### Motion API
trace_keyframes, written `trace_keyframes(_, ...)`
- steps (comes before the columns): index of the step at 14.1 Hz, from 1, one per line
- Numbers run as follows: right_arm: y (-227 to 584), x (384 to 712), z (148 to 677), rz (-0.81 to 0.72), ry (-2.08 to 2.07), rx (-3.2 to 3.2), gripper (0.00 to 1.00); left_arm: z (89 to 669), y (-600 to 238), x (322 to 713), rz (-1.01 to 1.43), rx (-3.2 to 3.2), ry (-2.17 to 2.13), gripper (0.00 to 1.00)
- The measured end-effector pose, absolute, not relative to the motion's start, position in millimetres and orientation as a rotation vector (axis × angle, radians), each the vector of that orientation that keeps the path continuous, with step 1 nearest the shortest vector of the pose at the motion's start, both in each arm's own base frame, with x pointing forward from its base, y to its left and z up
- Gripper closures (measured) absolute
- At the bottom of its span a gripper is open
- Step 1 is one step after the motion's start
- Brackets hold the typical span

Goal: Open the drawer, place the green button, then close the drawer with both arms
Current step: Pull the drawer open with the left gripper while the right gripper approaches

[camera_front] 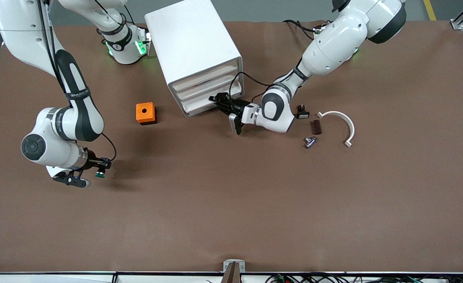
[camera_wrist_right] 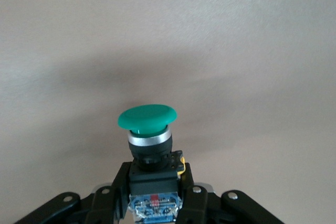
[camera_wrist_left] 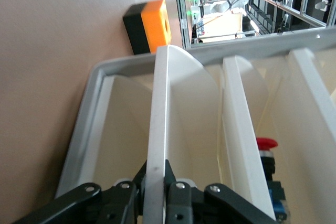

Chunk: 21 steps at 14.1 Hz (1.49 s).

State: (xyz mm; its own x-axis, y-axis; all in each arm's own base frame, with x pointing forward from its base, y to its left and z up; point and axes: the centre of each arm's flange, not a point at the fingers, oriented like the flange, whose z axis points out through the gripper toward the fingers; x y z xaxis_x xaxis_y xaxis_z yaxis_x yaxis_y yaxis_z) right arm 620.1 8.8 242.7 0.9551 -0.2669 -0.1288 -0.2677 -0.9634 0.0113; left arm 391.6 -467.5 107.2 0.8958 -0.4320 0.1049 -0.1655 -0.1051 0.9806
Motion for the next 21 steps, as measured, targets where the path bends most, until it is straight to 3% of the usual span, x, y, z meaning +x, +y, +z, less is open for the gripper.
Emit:
trace_keyframes(11,116,600,291,0.278,0.736,-3.071,0.59,120,-431,476,-0.150,1.752,-0.363,0.89)
trace_keyframes(15,184,582,311,0.307,0.935,-3.054,0.59,126,-415,506,-0.105,1.779,-0.336,0.89)
trace_keyframes(19,266,558,344,0.308,1.150,-3.027,0.59,126,-410,512,-0.104,1.787,-0.319,0.89)
trace_keyframes(21,307,540,351,0.279,1.251,-3.001,0.59,126,-405,519,-0.078,1.811,-0.310,0.85)
